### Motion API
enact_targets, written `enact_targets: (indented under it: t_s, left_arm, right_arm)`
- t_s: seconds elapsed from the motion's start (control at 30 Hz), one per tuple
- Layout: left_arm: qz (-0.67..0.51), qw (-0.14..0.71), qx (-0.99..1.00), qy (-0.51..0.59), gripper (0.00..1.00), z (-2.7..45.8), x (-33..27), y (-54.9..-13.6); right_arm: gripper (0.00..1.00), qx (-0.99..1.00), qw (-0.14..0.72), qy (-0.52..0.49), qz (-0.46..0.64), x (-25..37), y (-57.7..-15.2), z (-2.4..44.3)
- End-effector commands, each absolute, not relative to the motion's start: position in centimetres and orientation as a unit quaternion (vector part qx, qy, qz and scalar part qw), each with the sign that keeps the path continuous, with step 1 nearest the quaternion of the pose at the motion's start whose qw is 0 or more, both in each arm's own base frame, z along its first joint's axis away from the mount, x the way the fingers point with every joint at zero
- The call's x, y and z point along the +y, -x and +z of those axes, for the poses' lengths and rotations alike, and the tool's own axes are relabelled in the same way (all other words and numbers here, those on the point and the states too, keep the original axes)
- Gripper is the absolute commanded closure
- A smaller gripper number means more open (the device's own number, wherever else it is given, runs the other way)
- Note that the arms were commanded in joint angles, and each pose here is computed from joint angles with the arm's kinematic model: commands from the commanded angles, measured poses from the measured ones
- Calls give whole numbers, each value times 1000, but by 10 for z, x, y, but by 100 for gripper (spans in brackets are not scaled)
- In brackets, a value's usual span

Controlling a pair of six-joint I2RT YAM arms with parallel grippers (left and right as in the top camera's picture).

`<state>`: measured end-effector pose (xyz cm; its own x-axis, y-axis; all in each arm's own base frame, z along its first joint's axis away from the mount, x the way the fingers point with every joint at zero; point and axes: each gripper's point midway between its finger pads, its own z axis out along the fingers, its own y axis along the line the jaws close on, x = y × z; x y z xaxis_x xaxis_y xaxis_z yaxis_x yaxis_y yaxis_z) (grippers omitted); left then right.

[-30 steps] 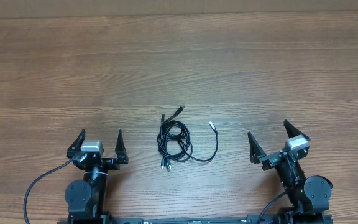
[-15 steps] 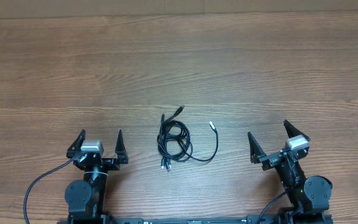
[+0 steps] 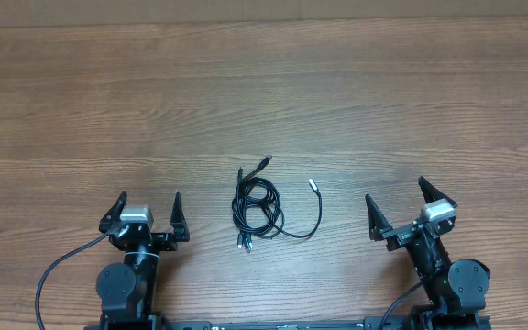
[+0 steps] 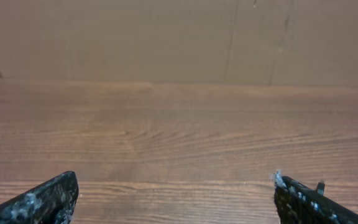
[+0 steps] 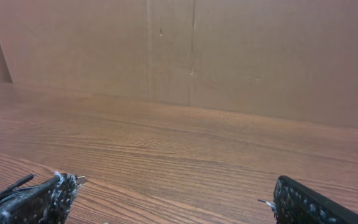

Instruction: Untangle cables

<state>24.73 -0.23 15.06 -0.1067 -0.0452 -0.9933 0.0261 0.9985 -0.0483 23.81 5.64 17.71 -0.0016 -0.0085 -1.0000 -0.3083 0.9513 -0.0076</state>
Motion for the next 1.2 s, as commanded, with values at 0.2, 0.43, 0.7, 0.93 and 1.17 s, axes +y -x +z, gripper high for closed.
enact_targets:
  t_s: [0.2, 0.43, 0.7, 0.93, 1.17]
  left_arm:
    - [-18, 639, 769, 5, 0, 155, 0, -245]
    - [-9, 591, 807, 15, 0, 151, 4, -249]
    - [-11, 534, 845, 17, 0, 141, 5, -262]
    - [-13, 467, 884, 20, 0, 130, 5, -271]
    - [-18, 407, 913, 20, 0, 116, 4, -276]
  right_arm:
    - [0, 702, 696, 109, 104, 55, -239, 173]
    - [0, 702, 696, 109, 104, 55, -239, 173]
    - [0, 702, 696, 109, 104, 55, -239, 173]
    - [0, 702, 696, 109, 104, 55, -239, 173]
    - [0, 702, 696, 109, 104, 55, -239, 173]
